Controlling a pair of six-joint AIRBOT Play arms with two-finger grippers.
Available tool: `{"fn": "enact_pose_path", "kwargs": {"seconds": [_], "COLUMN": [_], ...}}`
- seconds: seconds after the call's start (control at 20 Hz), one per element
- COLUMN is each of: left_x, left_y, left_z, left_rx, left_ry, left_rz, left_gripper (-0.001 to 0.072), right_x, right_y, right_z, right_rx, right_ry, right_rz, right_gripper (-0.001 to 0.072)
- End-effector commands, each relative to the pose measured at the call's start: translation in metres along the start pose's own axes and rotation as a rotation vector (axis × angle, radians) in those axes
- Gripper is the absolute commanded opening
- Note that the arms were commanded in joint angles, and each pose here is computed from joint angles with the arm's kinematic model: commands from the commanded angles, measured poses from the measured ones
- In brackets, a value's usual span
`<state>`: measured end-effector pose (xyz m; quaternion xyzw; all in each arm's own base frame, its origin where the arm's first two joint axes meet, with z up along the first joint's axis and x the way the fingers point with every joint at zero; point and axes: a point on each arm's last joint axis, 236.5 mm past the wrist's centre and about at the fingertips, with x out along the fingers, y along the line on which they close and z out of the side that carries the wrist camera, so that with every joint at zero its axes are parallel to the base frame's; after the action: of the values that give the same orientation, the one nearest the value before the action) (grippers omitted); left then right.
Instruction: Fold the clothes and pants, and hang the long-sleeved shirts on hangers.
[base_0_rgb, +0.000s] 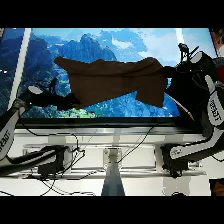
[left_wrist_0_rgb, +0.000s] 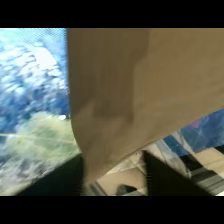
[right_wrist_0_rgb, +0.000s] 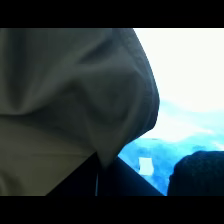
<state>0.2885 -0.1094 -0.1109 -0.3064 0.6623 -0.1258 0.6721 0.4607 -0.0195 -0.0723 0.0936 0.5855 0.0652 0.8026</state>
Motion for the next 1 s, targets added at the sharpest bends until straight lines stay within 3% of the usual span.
{"fn": "enact_pose_path", "kwargs": {"seconds": [0.0,0.05,0.1,0.3,0.55,0.75,0.95], "left_x": [0.014,0.014,0.011,-0.045,-0.255,-0.433,-0.563], "left_y": [0.001,0.0,-0.003,-0.046,-0.145,-0.199,-0.229], "left_z": [-0.007,-0.006,-0.001,0.067,0.156,0.128,0.039], "left_rx": [-0.01,0.022,0.048,0.19,0.442,0.558,0.596], "left_ry": [0.046,0.043,0.032,-0.153,-0.698,-1.193,-1.653], "left_rz": [-0.008,-0.01,-0.016,-0.056,-0.07,-0.012,0.06], "left_gripper": [0.0138,0.0033,0.0014,0.0014,0.0014,0.0014,0.0014], "right_x": [-0.013,-0.019,-0.027,-0.076,-0.195,-0.347,-0.513], "right_y": [0.001,0.002,0.004,0.019,0.066,0.152,0.206], "right_z": [0.006,0.009,0.012,0.023,0.042,0.038,-0.002], "right_rx": [-0.02,-0.038,-0.054,-0.085,-0.149,-0.275,-0.422], "right_ry": [-0.027,-0.043,-0.06,-0.144,-0.412,-0.772,-1.146], "right_rz": [-0.014,-0.015,-0.017,-0.018,0.02,0.183,0.178], "right_gripper": [0.0021,0.0021,0.0021,0.0021,0.0021,0.0021,0.0021]}}
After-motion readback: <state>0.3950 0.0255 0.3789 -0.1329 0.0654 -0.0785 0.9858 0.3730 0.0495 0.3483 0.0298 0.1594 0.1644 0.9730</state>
